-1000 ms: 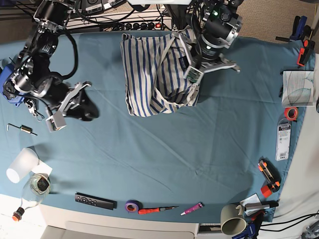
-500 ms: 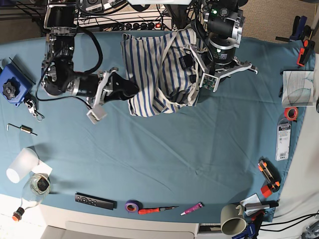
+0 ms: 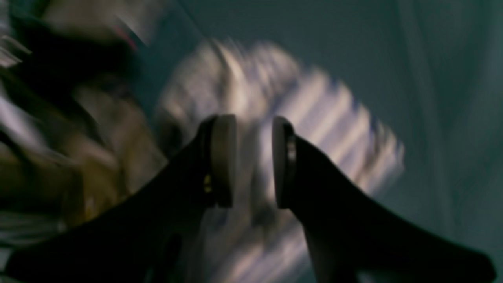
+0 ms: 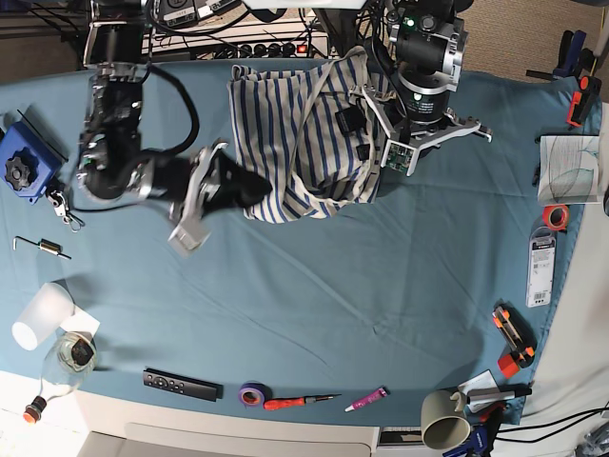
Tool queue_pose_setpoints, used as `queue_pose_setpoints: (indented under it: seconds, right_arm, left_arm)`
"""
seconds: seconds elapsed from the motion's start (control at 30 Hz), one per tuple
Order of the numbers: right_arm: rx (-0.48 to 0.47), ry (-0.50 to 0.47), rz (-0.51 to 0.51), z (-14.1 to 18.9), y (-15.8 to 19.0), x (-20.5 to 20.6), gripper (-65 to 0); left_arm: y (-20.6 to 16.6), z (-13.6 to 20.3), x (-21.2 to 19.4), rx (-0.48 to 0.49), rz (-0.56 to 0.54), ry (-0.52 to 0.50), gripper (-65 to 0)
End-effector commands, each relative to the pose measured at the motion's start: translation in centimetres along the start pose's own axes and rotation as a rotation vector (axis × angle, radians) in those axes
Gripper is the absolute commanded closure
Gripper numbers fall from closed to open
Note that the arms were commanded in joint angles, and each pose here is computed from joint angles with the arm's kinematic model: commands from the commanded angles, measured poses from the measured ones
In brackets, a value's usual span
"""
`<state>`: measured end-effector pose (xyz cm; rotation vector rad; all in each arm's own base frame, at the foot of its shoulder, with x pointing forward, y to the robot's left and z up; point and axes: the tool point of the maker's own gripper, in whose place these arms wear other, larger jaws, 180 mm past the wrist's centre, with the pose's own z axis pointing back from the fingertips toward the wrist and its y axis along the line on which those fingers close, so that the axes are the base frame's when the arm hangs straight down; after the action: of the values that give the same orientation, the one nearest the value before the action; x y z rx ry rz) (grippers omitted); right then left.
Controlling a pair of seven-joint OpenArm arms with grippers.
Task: Fold the T-shirt properly
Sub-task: 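Reach the right gripper to the bundle side and smooth the fold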
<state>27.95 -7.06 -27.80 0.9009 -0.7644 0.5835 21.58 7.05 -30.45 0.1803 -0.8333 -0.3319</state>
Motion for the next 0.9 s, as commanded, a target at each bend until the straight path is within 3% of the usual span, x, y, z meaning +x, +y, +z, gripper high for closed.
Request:
queue_pose_setpoints:
  seconds: [0.0, 0.1, 0.27, 0.43, 0.53, 0.67, 0.77, 0.87]
  right_arm:
    - [0.035, -0.077, 0.029, 0.7, 0.9, 2.1, -16.4]
    - [0.082, -0.108, 0.010, 0.7, 1.7, 2.4, -16.4]
    - [0.146, -0.040, -0.063, -1.0, 2.6, -0.4, -16.4]
    - [0.189, 0.061, -0.117, -3.1, 3.0, -3.4, -16.4]
    - [0.154, 0.169, -0.163, -4.1, 1.9, -6.7, -16.4]
    - [0.039, 0.329, -0.244, -4.6, -1.2, -12.5, -16.4]
    - [0.014, 0.355, -0.303, -4.5, -2.2, -14.3, -16.4]
    - [0.023, 0.351, -0.296, -4.5, -2.0, -13.9, -16.4]
  left_arm:
    - [0.3, 0.4, 0.8, 0.012, 0.014, -0.033, 0.0]
    - [0.2, 0.5, 0.5, 0.009, 0.013, -0.027, 0.0]
    - [0.2, 0.5, 0.5, 0.010, 0.013, -0.027, 0.0]
    - [2.3, 0.6, 0.1, 0.126, 0.040, -0.009, 0.0]
    - [3.1, 0.6, -0.1, 0.156, 0.039, -0.003, 0.0]
    - [3.6, 0.6, -0.3, 0.170, 0.042, 0.003, 0.0]
    - [3.6, 0.6, -0.4, 0.170, 0.042, 0.009, 0.0]
    - [3.6, 0.6, -0.4, 0.170, 0.042, 0.009, 0.0]
